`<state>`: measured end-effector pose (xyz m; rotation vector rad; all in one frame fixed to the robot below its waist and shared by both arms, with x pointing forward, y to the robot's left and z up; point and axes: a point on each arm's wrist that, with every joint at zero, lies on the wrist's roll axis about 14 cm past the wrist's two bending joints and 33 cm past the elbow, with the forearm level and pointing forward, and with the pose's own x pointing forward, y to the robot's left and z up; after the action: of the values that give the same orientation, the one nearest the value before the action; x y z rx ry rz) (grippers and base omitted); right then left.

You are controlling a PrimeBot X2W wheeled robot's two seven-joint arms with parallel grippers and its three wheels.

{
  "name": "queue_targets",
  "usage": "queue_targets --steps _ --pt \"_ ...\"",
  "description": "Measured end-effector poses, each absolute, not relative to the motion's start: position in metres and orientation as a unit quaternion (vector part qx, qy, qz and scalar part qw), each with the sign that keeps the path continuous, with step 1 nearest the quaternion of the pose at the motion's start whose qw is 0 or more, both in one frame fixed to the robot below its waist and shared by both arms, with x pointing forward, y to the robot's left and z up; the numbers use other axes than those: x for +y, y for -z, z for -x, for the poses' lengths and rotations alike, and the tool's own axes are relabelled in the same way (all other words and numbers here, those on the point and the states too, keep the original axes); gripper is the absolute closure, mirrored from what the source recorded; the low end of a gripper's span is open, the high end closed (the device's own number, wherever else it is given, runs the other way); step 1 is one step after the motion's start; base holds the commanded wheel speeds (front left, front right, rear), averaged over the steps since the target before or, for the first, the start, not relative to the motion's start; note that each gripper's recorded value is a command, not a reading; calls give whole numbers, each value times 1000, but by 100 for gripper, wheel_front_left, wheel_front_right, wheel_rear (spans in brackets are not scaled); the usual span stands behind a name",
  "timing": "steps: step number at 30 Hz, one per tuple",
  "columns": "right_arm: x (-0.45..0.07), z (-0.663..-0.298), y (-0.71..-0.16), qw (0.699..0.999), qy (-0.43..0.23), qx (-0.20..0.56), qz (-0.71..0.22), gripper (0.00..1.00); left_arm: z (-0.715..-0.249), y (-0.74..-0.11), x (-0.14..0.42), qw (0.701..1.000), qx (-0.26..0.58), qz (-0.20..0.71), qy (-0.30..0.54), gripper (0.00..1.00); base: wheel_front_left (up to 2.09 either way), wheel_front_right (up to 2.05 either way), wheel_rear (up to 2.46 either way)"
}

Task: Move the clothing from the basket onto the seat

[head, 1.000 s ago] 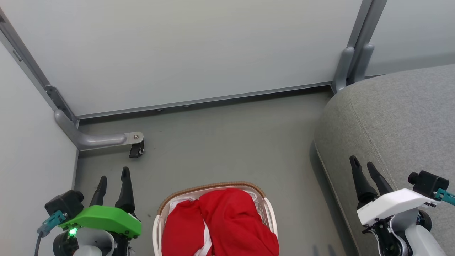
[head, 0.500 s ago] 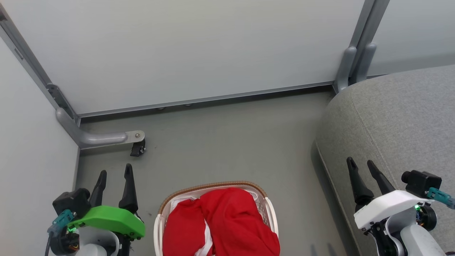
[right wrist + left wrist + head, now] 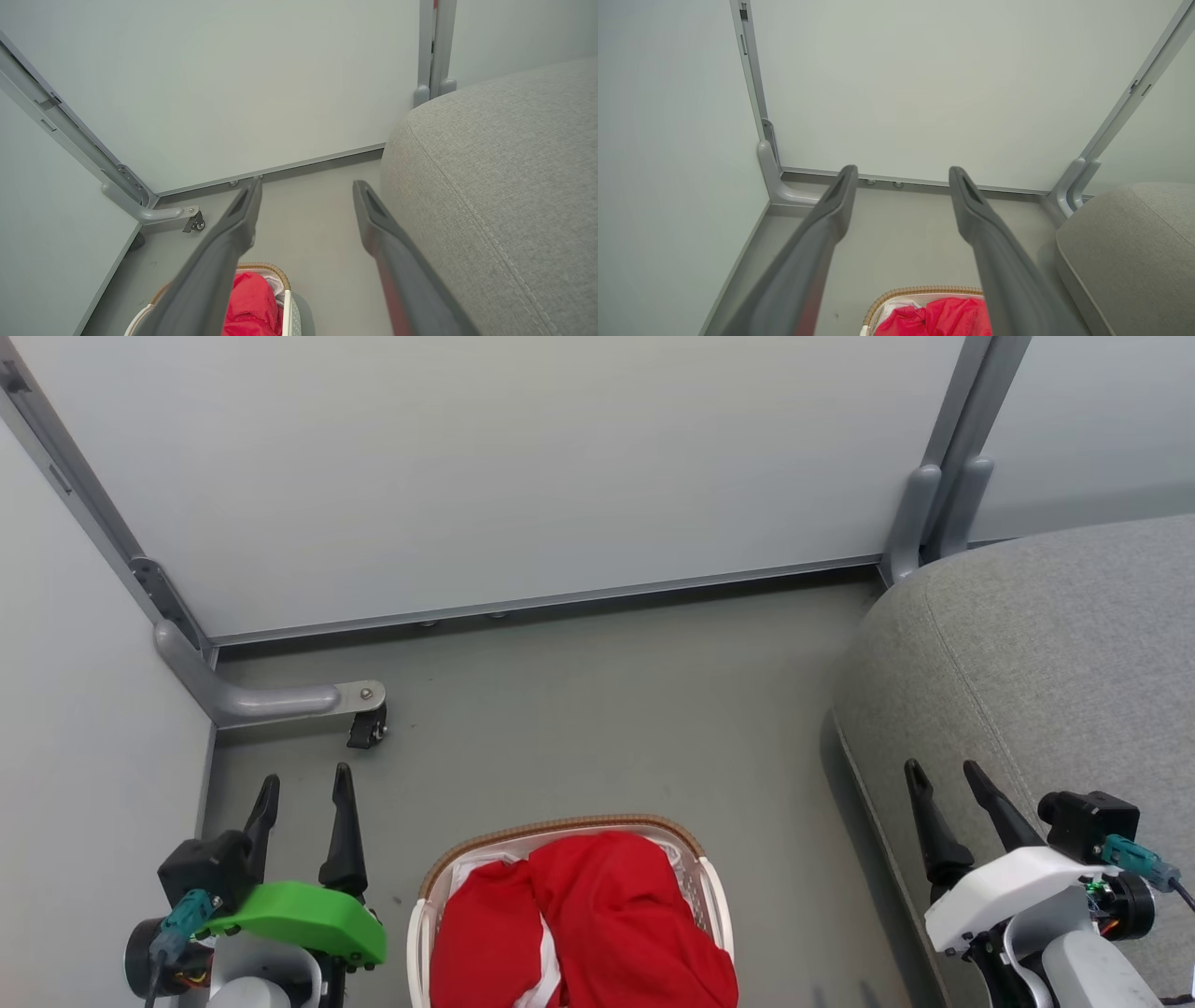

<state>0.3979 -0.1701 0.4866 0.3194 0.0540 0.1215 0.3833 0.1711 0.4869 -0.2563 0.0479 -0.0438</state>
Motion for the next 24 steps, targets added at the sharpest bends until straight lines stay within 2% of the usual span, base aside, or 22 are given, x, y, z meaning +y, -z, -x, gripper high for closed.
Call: queue_targets --steps 16,24 --pt "-168 -399 -480 992 -76 27 -96 0 -383 -479 162 996 23 76 42 0 0 0 0" --pt "-161 -417 -484 994 -93 14 -60 0 -402 -464 135 995 40 56 78 0 0 0 0"
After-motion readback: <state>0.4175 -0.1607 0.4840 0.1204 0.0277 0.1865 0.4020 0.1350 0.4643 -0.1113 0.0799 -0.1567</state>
